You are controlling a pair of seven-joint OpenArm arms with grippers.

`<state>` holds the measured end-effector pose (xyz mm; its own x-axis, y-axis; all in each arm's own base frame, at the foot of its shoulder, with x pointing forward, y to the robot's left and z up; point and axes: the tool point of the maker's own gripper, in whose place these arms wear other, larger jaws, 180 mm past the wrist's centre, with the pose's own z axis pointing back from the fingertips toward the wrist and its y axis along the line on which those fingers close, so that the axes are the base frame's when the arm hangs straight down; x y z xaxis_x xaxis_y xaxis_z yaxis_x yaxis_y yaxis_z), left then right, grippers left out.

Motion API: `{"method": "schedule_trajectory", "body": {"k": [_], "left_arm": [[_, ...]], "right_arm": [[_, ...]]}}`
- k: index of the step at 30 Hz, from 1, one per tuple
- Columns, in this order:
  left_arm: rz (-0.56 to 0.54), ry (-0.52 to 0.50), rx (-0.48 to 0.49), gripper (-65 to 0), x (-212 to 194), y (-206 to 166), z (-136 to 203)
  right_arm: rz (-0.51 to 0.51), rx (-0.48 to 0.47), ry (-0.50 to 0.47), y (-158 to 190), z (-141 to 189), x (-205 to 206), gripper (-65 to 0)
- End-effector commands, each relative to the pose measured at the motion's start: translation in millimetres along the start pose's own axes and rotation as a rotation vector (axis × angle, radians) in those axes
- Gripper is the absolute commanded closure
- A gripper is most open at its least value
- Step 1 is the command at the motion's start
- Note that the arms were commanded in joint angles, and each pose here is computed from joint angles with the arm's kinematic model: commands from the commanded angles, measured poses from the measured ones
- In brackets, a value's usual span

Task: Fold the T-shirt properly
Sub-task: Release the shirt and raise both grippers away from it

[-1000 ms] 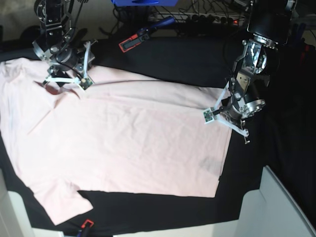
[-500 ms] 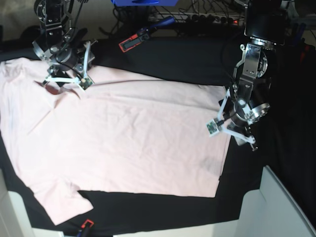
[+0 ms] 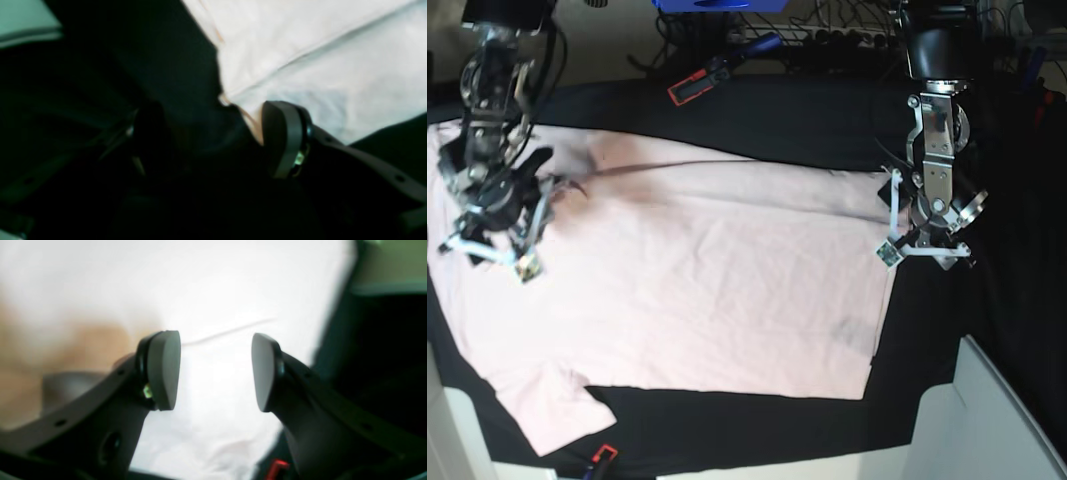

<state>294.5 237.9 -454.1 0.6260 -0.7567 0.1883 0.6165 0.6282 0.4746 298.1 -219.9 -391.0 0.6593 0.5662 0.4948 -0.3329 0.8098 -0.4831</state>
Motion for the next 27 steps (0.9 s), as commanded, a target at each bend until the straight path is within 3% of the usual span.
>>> {"method": "schedule_trajectory", "body": {"k": [1, 4, 7, 9, 16, 21, 24, 27], "left_arm": [[0.038, -0.042, 0.021, -41.7, 8, 12, 4], [0.196, -0.124, -0.012, -33.4, 13, 19, 7], [0.332, -0.207, -0.015, -23.9, 22, 38, 11], [0.362, -0.227, -0.013, -19.0, 23, 45, 11], [0.269, -0.271, -0.033, -16.5, 75, 70, 1], [0.212, -0.274, -0.078, -16.6, 111, 83, -11], [0.189, -0.261, -0.097, -16.6, 118, 81, -15], [0.184, -0.213, -0.091, -16.8, 97, 67, -12]], "right_arm": [[-0.004, -0.023, -0.032, -14, 1, 15, -32.9], [-0.001, -0.007, -0.004, -37, -9, 27, -32.9], [-0.089, -0.034, 0.082, -70, -26, 18, -32.9], [-0.121, -0.011, 0.127, -82, -42, 13, -32.9], [-0.16, 0.103, 0.222, -91, -83, 3, -32.8], [-0.202, 0.149, 0.2, -104, -99, 5, -32.9], [-0.332, 0.156, 0.218, -123, -101, -16, -32.9], [-0.471, 0.138, 0.237, -132, -95, -48, -32.6]]}}
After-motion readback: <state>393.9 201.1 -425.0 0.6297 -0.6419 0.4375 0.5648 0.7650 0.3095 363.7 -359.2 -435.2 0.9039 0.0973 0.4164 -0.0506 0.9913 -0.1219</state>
